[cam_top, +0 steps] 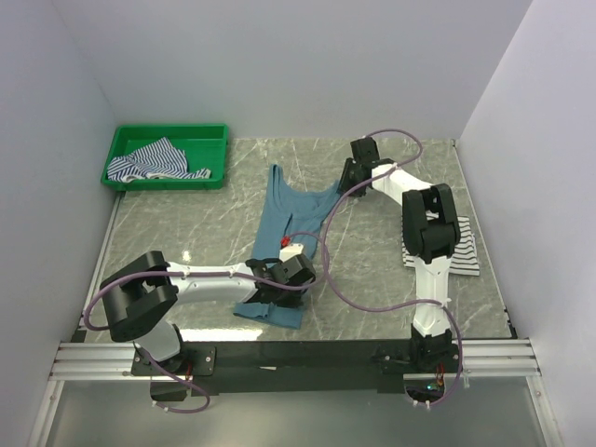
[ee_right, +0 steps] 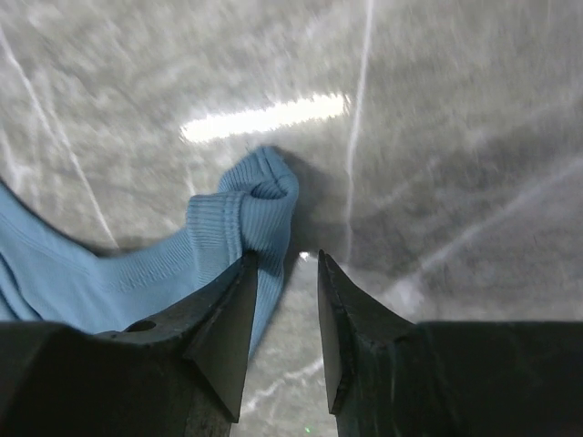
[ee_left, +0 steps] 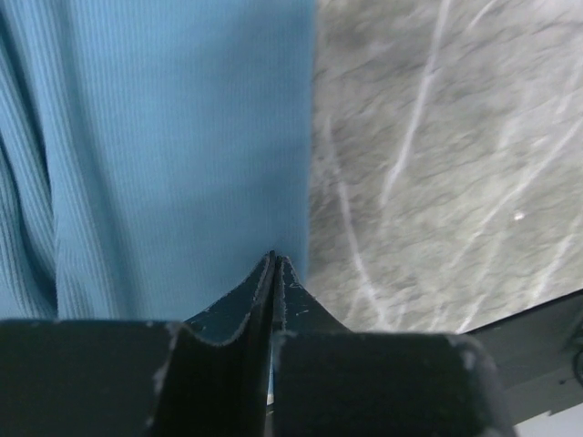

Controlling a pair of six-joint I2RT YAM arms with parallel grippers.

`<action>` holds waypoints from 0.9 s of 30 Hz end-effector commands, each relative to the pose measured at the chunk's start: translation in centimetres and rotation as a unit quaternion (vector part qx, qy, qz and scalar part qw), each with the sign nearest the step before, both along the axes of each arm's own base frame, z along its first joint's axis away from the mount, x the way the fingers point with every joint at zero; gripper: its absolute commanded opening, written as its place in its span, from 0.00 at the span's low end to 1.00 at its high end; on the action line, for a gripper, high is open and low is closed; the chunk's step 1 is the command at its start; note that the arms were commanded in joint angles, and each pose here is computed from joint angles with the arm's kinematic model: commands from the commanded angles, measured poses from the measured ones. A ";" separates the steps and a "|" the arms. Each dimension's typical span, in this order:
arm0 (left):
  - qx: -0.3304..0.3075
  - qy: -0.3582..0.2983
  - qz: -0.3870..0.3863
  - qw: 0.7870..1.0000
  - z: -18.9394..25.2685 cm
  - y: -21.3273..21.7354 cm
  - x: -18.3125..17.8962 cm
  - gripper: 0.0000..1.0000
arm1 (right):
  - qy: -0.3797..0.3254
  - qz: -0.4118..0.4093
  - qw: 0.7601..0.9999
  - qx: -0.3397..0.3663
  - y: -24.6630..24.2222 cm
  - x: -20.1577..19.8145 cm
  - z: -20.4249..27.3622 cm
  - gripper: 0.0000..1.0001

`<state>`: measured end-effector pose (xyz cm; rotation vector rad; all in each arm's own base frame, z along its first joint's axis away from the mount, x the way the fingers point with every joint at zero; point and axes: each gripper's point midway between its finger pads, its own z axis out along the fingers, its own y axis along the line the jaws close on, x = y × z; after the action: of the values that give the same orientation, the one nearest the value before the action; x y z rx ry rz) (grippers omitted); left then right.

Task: Fold and stack the tank tops
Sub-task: Fold the tank top

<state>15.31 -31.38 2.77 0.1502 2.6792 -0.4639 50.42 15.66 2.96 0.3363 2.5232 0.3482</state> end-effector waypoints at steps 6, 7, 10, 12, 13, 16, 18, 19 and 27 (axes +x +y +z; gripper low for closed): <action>0.028 0.035 -0.022 0.999 -2.1 1.9 -1.9 0.07 | -0.063 -0.004 0.998 0.020 0.7 3.8 2.6 0.41; 0.029 0.037 -0.024 0.999 -2.2 2.0 -2.0 0.07 | -0.063 -0.002 0.998 0.023 0.9 4.0 2.6 0.41; 0.035 0.041 -0.031 0.998 -2.5 2.3 -2.3 0.08 | -0.060 0.004 0.998 0.028 1.3 4.4 2.4 0.41; 0.040 0.045 -0.033 0.998 -2.7 2.4 -2.5 0.07 | -0.058 0.008 0.998 0.031 1.5 4.6 2.1 0.40; 0.038 0.048 -0.037 0.997 -2.7 2.3 -2.6 0.07 | -0.058 0.010 0.998 0.032 1.6 4.7 2.1 0.41; 0.037 0.053 -0.041 0.997 -2.9 2.4 -2.9 0.07 | -0.050 0.013 0.998 0.034 1.9 4.8 1.4 0.40; 0.036 0.054 -0.043 0.997 -2.8 2.3 -2.9 0.07 | -0.050 0.016 0.998 0.038 2.1 4.8 1.4 0.40; 0.037 0.056 -0.044 0.997 -2.9 2.4 -3.0 0.07 | -0.051 0.016 0.998 0.043 2.3 4.8 1.6 0.41; 0.034 0.074 -0.057 0.995 -3.4 2.6 -4.0 0.07 | -0.054 0.016 0.997 0.057 2.9 4.7 1.6 0.31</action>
<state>13.93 -31.58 1.90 0.2134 2.7228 -0.5399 54.01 17.94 3.04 0.3141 2.4628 0.4725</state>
